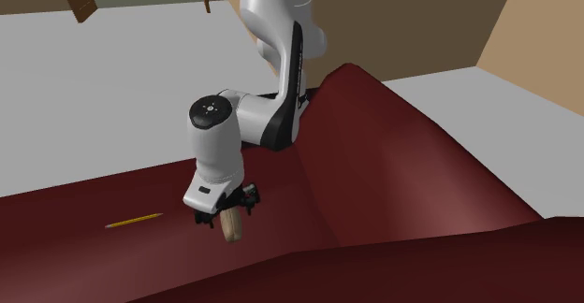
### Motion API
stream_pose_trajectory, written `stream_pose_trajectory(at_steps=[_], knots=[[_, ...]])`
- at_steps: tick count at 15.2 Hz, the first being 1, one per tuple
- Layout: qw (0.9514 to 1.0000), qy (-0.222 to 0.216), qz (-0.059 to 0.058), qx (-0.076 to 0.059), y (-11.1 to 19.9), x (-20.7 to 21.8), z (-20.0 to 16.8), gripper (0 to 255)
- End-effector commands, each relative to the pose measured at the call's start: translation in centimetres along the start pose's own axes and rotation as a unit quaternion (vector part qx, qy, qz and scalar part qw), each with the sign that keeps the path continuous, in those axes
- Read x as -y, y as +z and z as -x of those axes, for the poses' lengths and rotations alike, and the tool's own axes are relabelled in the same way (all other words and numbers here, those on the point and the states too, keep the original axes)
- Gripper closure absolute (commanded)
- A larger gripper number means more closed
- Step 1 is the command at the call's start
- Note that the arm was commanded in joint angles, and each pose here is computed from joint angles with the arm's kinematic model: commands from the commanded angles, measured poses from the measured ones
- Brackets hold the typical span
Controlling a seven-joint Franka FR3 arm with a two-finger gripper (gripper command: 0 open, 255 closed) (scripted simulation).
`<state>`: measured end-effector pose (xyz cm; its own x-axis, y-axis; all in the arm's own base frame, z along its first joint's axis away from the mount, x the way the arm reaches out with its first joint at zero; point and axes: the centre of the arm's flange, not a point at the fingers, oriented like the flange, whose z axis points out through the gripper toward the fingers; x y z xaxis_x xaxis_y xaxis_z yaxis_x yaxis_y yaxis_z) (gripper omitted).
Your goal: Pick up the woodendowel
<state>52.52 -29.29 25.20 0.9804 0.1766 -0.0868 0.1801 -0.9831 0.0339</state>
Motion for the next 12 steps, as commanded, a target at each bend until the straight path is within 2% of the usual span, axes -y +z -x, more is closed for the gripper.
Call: stream_pose_trajectory(at_steps=[1,10,12], knots=[[1.0000,0.000,0.000,0.000,0.2,0.0,0.0,255],[1.0000,0.000,0.000,0.000,0.2,0.0,-0.1,255],[1.0000,0.000,0.000,0.000,-0.9,0.0,0.0,255]])
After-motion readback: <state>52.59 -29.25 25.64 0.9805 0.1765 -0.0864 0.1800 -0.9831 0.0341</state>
